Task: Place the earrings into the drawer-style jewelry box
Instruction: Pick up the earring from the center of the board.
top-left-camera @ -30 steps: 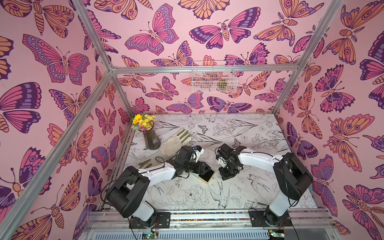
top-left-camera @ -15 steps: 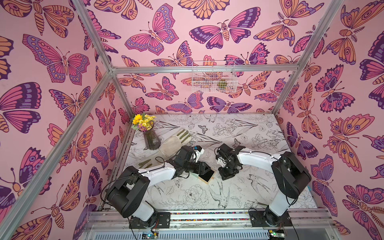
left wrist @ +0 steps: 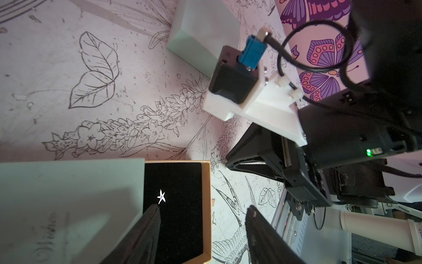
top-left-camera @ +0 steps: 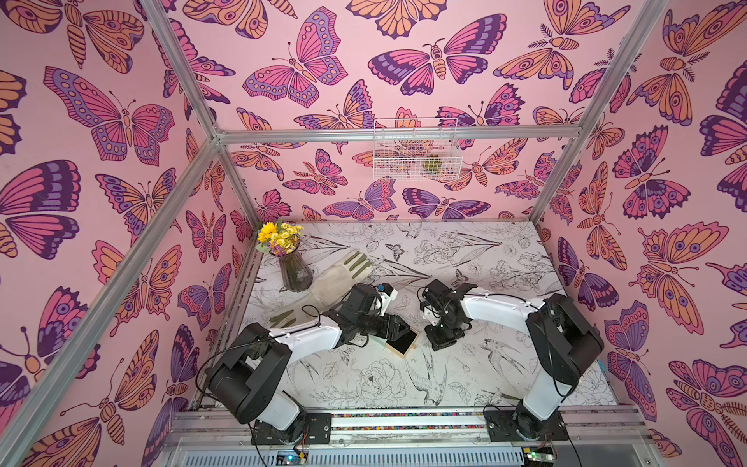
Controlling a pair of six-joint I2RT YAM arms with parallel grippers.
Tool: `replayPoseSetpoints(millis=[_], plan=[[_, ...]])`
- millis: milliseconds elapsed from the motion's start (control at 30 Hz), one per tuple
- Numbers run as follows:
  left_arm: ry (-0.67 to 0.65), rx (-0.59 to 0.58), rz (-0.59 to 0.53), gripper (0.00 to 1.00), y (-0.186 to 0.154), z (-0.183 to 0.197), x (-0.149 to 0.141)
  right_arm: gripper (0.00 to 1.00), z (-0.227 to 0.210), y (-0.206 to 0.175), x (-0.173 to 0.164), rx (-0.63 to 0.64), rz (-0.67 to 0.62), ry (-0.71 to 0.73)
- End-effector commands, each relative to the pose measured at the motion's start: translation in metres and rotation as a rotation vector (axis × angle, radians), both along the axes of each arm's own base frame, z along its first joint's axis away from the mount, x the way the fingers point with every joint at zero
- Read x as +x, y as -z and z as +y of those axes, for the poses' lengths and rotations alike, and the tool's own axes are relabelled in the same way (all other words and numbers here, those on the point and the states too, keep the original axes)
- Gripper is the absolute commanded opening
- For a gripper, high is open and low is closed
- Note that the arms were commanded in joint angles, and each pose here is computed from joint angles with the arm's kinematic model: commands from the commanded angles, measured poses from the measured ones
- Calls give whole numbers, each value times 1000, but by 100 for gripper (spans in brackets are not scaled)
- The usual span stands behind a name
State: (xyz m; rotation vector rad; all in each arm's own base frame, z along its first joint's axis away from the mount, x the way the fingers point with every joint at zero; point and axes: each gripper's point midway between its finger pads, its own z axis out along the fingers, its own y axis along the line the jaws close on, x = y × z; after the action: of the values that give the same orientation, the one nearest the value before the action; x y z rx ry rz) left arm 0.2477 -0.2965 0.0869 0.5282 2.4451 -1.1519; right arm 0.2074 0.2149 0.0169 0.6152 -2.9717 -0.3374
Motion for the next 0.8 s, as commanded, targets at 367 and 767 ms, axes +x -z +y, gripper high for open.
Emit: replayPoseSetpoints(millis=[367,767], plan=[[-27,-16,-49,62,-13,7,6,0,1,-20,9,30,-61,49],[-143,-14,-27,62,-5,34,19,0,38,-66,20,319,-154,574]])
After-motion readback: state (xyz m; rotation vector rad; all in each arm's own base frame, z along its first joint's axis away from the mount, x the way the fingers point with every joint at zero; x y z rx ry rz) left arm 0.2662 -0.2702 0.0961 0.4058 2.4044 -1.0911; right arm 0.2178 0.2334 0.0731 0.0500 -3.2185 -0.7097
